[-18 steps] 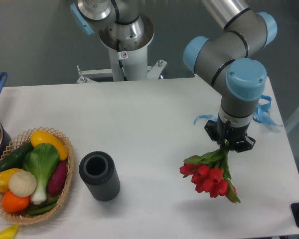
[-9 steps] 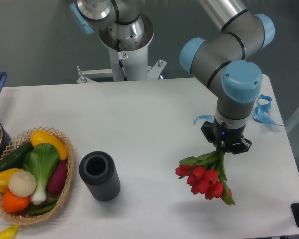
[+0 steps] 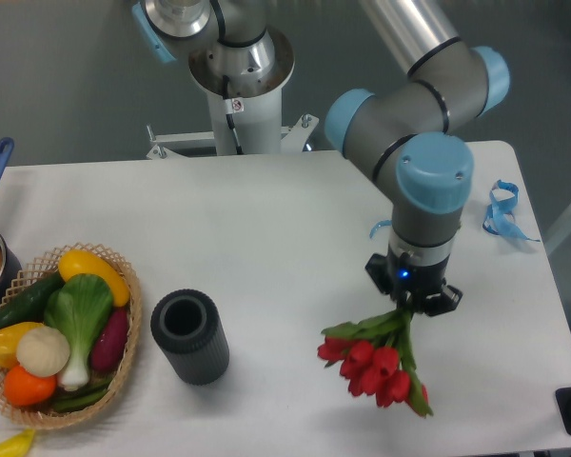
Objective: Insert the flowers into the vase
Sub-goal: 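Carry the tulips toward the black vase and raise stems above it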
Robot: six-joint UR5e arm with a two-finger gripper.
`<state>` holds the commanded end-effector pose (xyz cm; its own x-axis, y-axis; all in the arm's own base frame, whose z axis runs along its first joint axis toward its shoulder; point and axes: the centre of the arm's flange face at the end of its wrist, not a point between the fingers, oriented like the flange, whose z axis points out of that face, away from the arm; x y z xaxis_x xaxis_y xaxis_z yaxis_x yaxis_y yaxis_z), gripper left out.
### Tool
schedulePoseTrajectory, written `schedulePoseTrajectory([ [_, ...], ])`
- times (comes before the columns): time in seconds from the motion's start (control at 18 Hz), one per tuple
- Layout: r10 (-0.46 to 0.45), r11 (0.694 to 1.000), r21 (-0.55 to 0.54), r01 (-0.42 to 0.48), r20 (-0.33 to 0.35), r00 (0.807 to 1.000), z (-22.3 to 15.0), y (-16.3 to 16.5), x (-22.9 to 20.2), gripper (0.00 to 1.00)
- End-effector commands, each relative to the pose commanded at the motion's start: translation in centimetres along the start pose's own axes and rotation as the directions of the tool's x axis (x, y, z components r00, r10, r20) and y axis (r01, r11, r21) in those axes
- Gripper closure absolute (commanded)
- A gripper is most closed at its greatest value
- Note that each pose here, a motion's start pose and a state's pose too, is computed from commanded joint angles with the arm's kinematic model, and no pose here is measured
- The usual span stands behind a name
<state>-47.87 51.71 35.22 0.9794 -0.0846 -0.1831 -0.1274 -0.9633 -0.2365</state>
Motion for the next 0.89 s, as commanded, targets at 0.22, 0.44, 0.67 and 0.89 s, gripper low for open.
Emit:
schedulePoseTrajectory([
  [0.22, 0.005, 0.984, 0.179, 0.000, -0.030, 1.000, -1.3, -2.4, 1.0, 1.00],
  [0.44, -0.012, 0.940, 0.339, 0.040, -0.084, 0.996, -2.5, -4.0, 1.6, 1.00],
  [0.67, 0.028, 0.871, 0.488, 0.060, -0.172, 0.985, -4.3, -5.3, 2.6, 1.00],
  [0.89, 0.067, 0.812, 0.578, 0.075, -0.221, 0.973, -5.6, -6.1, 3.2, 1.00],
])
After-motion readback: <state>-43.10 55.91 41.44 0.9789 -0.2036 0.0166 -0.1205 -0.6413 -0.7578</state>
